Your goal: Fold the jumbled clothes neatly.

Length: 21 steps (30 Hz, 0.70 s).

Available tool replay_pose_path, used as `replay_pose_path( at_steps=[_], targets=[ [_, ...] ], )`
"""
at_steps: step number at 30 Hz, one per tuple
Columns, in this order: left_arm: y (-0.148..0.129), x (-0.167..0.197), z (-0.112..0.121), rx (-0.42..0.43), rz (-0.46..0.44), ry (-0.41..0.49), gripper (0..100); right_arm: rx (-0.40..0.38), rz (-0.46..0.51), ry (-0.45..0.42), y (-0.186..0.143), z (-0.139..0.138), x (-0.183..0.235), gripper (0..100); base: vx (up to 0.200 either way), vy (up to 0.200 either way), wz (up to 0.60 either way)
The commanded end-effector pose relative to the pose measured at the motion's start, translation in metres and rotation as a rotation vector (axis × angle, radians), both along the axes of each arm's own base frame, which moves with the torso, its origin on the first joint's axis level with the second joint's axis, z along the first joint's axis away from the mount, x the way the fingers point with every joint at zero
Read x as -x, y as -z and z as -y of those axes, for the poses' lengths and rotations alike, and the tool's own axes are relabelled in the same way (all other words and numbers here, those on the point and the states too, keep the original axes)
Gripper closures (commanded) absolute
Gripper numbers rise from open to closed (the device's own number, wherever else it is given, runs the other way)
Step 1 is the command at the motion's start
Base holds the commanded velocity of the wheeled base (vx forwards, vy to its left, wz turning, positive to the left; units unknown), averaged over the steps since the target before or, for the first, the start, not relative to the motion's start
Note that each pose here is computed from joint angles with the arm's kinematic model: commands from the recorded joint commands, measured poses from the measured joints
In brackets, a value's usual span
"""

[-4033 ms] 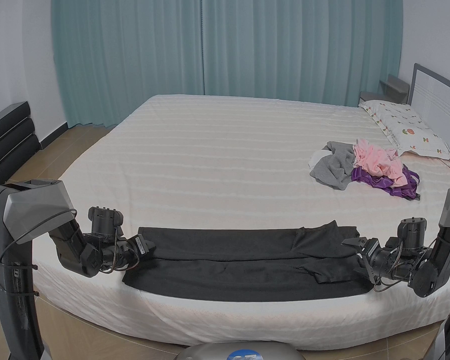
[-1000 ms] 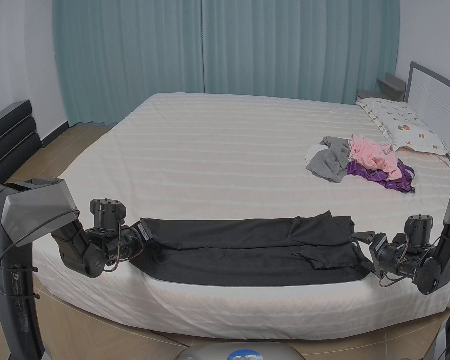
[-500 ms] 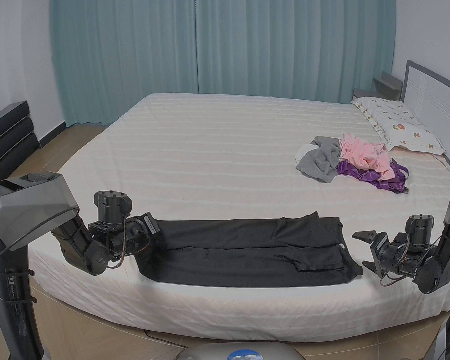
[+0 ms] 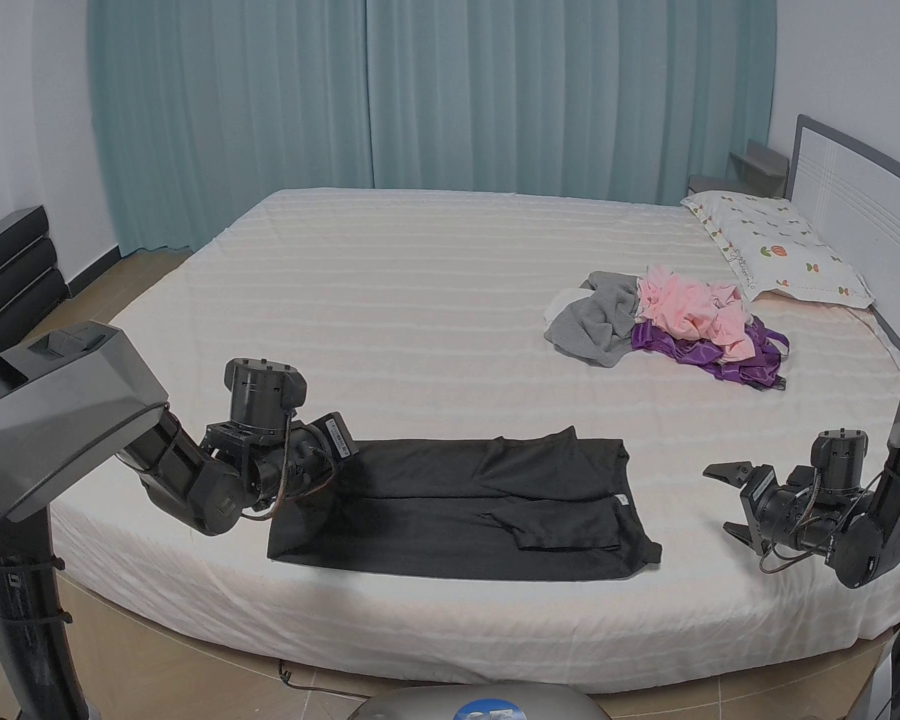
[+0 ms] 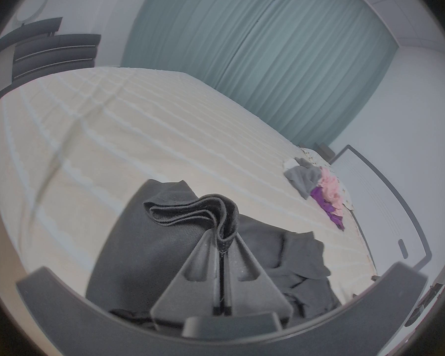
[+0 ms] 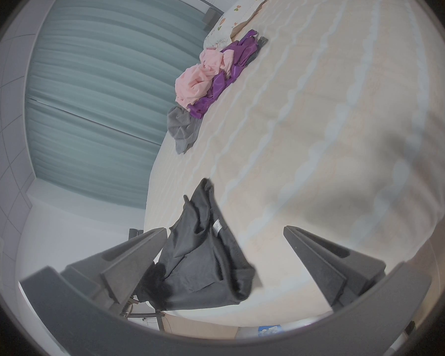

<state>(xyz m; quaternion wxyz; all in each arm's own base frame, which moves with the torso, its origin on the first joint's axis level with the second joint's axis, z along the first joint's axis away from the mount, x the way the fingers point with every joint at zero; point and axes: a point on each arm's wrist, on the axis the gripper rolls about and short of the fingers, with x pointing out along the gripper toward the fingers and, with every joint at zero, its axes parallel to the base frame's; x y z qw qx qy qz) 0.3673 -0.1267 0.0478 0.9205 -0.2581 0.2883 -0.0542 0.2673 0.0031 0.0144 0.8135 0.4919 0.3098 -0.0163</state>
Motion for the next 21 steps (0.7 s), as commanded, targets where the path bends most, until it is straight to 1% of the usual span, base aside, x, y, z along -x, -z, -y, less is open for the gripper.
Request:
replay_pose_path(
  at_steps=[1,6,13,18,19,20,21],
  targets=[
    [-0.011,0.001,0.023,-0.001,0.026,0.038,100,0.000,-0.003,-0.002,0.001,-0.001,0.000,0,0.000,-0.200,0.00],
    [-0.018,0.002,0.045,-0.017,0.013,0.078,100,-0.001,-0.003,-0.011,0.001,-0.003,0.000,0,0.000,-0.200,0.00],
    [-0.025,0.002,0.070,-0.026,0.007,0.128,100,0.000,-0.003,-0.010,0.001,-0.003,0.000,0,0.000,-0.200,0.00],
    [-0.023,0.001,0.086,-0.029,0.002,0.158,100,0.000,-0.001,-0.013,0.000,-0.003,0.000,0,0.000,-0.200,0.00],
    [-0.023,0.001,0.086,-0.029,0.002,0.158,100,0.000,-0.001,-0.013,0.000,-0.003,0.000,0,0.000,-0.200,0.00],
    [-0.020,0.001,0.091,-0.034,-0.005,0.171,100,0.000,-0.001,-0.014,0.000,-0.004,0.000,0,0.000,-0.200,0.00],
    [-0.019,0.001,0.095,-0.037,-0.012,0.178,100,0.000,-0.001,-0.013,0.000,-0.003,0.000,0,0.000,0.000,0.00]
  ],
)
